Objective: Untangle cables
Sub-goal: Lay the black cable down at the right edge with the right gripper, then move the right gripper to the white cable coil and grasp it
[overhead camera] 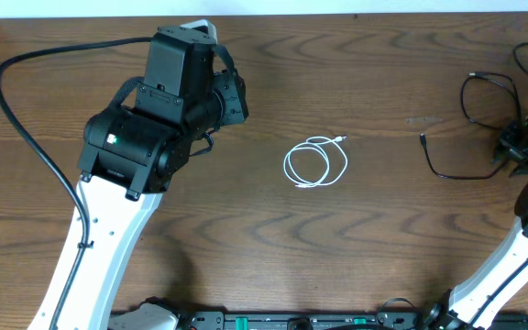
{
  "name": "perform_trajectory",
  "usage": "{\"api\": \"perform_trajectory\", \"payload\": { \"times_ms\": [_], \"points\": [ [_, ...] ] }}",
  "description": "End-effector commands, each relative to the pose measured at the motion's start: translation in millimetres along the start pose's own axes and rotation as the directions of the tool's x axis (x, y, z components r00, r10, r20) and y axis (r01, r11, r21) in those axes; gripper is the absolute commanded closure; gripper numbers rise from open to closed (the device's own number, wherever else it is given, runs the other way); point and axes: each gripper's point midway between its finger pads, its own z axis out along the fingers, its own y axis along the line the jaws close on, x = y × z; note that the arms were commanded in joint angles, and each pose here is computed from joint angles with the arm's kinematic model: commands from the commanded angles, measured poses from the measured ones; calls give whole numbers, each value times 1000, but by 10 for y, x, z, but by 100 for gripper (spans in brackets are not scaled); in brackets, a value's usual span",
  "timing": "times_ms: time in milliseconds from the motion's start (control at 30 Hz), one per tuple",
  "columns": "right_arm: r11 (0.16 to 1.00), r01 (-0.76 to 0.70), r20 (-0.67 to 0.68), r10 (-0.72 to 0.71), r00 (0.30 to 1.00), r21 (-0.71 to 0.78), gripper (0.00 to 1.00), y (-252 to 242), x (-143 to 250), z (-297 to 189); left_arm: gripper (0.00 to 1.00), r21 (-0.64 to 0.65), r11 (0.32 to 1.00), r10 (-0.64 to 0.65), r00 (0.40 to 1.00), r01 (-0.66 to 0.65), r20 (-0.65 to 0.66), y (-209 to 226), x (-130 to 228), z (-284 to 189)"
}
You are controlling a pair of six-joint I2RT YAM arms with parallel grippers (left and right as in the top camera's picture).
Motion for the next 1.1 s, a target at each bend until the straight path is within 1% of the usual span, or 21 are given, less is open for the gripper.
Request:
{"api": "perform_trajectory", "payload": {
  "times_ms": [0, 133, 200, 233, 367, 433, 633, 700, 767, 867, 967, 1067],
  "points": [
    [1000, -6, 8, 6, 1000, 24, 61, 28, 37, 97, 51, -4, 1000, 1, 1000, -1, -15, 8, 22, 56],
    [1000, 1, 32, -1, 999, 17, 62, 75, 0, 175, 51, -4, 1000, 1, 1000, -2, -16, 7, 24, 56],
    [1000, 1, 48, -1, 999, 12, 65, 89, -34, 200, 51, -4, 1000, 1, 1000, -1, -15, 8, 22, 56],
    [1000, 1, 58, -1, 998, 9, 68, 97, -54, 218, 51, -4, 1000, 1, 1000, -1, -15, 8, 22, 56],
    [1000, -2, 95, 2, 995, -2, 91, 120, -130, 294, 51, -4, 1000, 2, 1000, -2, -15, 8, 21, 56],
    [1000, -20, 123, 22, 992, -14, 99, 130, -193, 336, 51, -4, 1000, 2, 1000, -2, -15, 8, 21, 56],
    [988, -126, 255, 145, 956, -92, 99, 171, -535, 367, 51, -4, 1000, 1, 1000, -1, -15, 8, 21, 56],
    [978, -164, 299, 195, 934, -126, 99, 157, -676, 326, 51, -4, 1000, 1, 1000, -1, -15, 8, 21, 56],
    [960, -219, 359, 269, 894, -174, 99, 86, -885, 258, 51, -4, 1000, 1, 1000, -1, -15, 8, 21, 56],
    [926, -318, 403, 375, 835, -204, 99, -94, -1051, 203, 51, -4, 1000, 1, 1000, -1, -14, 7, 20, 56],
    [892, -391, 425, 452, 784, -227, 99, -277, -1158, 169, 51, -4, 1000, 0, 1000, 0, -14, 7, 20, 56],
    [870, -416, 421, 492, 762, -265, 99, -371, -1221, 141, 51, -4, 1000, 1, 1000, -1, -14, 7, 20, 56]
  ]
}}
